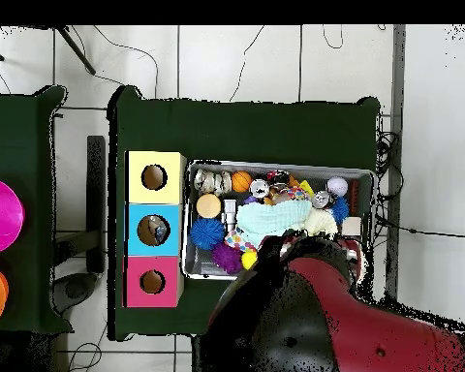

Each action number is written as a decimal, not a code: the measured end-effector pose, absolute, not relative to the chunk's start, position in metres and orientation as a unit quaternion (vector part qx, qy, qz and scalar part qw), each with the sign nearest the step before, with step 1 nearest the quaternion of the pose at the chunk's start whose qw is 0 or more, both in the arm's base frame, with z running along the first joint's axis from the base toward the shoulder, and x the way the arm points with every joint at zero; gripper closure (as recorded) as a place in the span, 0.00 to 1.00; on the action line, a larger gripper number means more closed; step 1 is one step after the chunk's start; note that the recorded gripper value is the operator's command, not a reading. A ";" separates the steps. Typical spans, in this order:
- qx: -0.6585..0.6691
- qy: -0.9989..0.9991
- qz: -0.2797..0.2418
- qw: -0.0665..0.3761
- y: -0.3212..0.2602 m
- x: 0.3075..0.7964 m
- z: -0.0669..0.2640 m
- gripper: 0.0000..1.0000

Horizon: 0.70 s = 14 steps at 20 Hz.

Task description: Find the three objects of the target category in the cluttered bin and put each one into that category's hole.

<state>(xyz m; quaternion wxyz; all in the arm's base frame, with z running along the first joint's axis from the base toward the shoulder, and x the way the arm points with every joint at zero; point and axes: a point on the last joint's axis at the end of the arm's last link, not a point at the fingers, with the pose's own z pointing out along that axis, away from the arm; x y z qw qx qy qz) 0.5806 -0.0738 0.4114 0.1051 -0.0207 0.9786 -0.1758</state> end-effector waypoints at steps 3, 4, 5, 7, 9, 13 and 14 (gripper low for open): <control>0.027 0.986 -0.115 0.119 -0.078 0.583 0.423 0.00; 0.037 0.986 -0.104 0.123 -0.080 0.583 0.426 0.00; 0.046 0.986 -0.093 0.127 -0.082 0.583 0.430 0.00; 0.077 0.984 -0.062 0.145 -0.092 0.584 0.444 0.00; 0.086 0.983 -0.055 0.152 -0.096 0.584 0.450 0.00; 0.090 0.979 -0.048 0.176 -0.100 0.584 0.469 0.00; 0.088 0.978 -0.048 0.181 -0.100 0.584 0.473 0.00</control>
